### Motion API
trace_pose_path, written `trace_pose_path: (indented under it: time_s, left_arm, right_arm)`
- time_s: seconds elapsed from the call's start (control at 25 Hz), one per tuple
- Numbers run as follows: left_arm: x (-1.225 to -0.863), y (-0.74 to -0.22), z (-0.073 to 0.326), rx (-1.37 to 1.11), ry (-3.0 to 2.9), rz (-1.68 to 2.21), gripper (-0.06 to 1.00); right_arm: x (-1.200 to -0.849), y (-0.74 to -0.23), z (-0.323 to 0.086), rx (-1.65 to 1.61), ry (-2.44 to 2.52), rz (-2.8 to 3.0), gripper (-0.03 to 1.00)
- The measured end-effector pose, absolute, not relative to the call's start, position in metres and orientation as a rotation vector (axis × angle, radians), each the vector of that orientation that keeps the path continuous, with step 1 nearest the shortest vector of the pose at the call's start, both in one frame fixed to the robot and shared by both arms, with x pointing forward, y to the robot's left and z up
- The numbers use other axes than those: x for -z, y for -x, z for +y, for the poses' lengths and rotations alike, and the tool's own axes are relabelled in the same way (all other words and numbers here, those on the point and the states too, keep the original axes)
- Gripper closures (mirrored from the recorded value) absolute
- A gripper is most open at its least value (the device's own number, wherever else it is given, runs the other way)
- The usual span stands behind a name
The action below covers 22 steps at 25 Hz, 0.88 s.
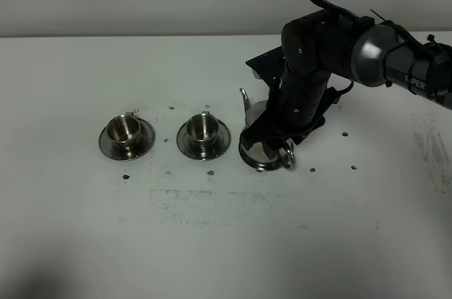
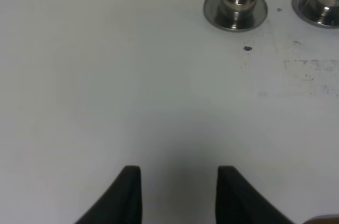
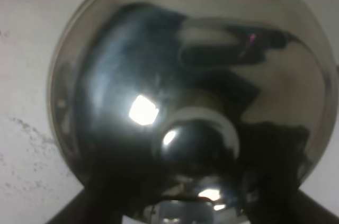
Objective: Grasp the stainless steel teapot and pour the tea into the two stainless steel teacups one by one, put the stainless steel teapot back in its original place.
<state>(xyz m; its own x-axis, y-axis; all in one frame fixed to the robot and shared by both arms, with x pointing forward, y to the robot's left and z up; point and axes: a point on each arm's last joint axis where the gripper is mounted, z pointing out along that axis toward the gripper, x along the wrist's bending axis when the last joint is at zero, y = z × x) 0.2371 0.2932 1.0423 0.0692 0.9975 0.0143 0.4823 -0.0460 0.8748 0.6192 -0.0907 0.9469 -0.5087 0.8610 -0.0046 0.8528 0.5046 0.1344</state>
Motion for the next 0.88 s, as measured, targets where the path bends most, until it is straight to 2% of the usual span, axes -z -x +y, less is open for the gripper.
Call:
trace_pose_path:
  time_s: [0.16, 0.32, 0.88]
  left_arm:
    - [-1.0423, -0.2371, 0.2932, -0.901, -1.625, 1.503, 0.56]
    - [-1.0423, -0.2371, 0.2932, -0.901, -1.625, 1.503, 0.56]
    - [-1.0423, -0.2371, 0.2932, -0.901, -1.625, 1.503, 0.56]
  right_arm:
    - [-0.947, -0.6196, -0.0906, -0.182, -1.524, 2.657, 0.6]
    - [-0.9471, -0.6202, -0.0902, -0.192, -1.522, 2.653, 0.78]
    - [-0.9509, -0.6199, -0.0904, -0.204, -1.518, 2.649, 0.78]
